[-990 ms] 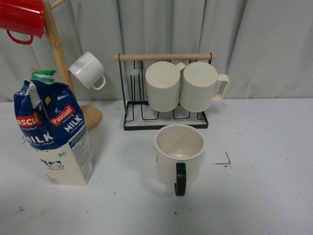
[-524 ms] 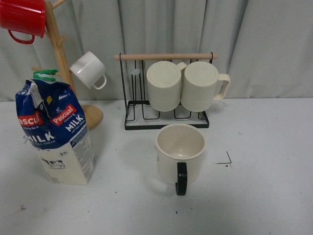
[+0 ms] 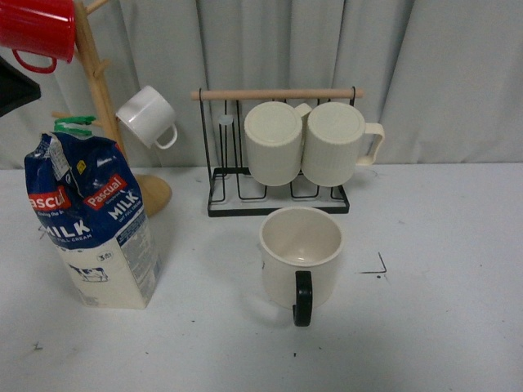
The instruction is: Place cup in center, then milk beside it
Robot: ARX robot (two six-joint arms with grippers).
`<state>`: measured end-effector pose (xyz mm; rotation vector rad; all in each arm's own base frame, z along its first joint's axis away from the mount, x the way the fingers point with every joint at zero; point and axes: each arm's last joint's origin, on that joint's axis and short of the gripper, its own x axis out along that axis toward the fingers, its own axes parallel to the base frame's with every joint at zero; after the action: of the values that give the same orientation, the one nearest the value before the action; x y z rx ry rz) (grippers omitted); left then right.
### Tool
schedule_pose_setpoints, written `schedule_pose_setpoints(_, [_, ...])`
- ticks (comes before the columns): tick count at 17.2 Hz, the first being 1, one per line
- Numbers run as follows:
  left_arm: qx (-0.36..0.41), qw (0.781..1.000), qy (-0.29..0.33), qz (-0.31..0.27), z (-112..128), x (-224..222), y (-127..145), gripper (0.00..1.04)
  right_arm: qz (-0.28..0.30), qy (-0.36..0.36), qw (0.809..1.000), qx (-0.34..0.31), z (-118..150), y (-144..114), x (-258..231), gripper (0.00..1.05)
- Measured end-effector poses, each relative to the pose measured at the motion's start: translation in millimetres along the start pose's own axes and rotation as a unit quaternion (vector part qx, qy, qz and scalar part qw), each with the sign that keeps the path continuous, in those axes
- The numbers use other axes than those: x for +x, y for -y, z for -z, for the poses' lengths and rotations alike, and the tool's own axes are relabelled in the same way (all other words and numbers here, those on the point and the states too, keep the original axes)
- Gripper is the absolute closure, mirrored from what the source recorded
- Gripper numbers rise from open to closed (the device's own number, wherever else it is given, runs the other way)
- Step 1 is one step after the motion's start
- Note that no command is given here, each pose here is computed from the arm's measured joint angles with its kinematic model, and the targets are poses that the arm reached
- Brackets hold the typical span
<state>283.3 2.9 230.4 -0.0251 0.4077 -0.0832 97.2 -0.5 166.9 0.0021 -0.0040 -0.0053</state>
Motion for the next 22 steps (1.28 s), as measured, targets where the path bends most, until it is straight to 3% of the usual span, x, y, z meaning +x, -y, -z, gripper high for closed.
schedule_pose_setpoints(10, [0.03,0.999,-0.026,0.018,8.9,35.9,15.0,0.07,0.0,0.0,1.0,0.0,0.0,0.0,0.0,0.06])
schedule_pose_setpoints(17, [0.044,0.995,-0.088,0.009,38.8,61.0,22.7,0.07,0.0,0.0,1.0,0.0,0.0,0.0,0.0,0.06])
schedule_pose_setpoints(20, [0.033,0.996,-0.086,0.001,38.9,62.4,22.2,0.25,0.0,0.0,1.0,0.0,0.0,0.0,0.0,0.06])
schedule_pose_setpoints(22, [0.029,0.996,-0.083,-0.005,38.4,62.4,22.0,0.49,0.0,0.0,1.0,0.0,0.0,0.0,0.0,0.06])
